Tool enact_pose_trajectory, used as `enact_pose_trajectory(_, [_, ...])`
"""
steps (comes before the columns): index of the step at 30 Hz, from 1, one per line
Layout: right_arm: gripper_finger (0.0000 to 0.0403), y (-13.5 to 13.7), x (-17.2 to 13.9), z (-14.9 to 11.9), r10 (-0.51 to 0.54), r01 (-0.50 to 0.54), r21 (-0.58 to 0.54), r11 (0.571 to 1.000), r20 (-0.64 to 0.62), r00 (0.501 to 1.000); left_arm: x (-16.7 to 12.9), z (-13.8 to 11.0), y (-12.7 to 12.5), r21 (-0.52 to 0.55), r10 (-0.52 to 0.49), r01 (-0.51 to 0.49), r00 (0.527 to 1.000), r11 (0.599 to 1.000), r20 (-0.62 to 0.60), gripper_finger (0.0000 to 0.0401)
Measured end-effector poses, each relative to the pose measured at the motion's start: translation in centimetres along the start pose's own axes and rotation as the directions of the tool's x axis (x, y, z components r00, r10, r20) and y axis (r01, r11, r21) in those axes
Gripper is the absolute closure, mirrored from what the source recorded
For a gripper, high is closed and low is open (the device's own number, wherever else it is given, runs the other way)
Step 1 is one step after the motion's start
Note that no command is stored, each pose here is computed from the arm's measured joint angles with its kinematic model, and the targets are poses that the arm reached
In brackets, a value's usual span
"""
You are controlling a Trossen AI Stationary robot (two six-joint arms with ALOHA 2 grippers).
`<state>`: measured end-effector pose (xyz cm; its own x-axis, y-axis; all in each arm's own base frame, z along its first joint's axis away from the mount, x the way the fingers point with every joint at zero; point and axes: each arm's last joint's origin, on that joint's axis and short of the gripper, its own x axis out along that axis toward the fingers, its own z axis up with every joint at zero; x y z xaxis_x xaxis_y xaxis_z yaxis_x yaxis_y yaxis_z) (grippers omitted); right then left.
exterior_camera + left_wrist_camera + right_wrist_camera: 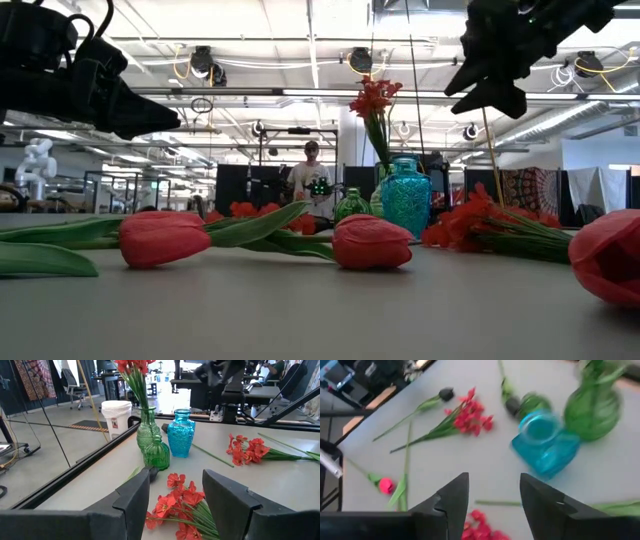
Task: Sort flowers into vase by color
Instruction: Put the right red flowers into the top green vase
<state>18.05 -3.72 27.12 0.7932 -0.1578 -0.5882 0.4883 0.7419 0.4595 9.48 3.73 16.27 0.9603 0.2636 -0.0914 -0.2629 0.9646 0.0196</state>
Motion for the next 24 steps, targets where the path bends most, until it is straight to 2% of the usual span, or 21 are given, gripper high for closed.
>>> enact_pose_trajectory(10, [0.0243, 3.4, 2.4, -3.5, 0.0, 0.015, 0.1, 0.995, -0.153, 0.988, 0.0, 0.0, 0.0, 0.0, 0.0, 0.0, 1.0, 1.0, 0.0, 0.021])
enact_pose_trajectory(24, [0.0243, 6.2, 6.0, -9.2, -0.09, 0.181, 0.227, 0.957, -0.359, 0.929, 0.0, 0.0, 0.0, 0.0, 0.0, 0.0, 1.0, 1.0, 0.0, 0.021])
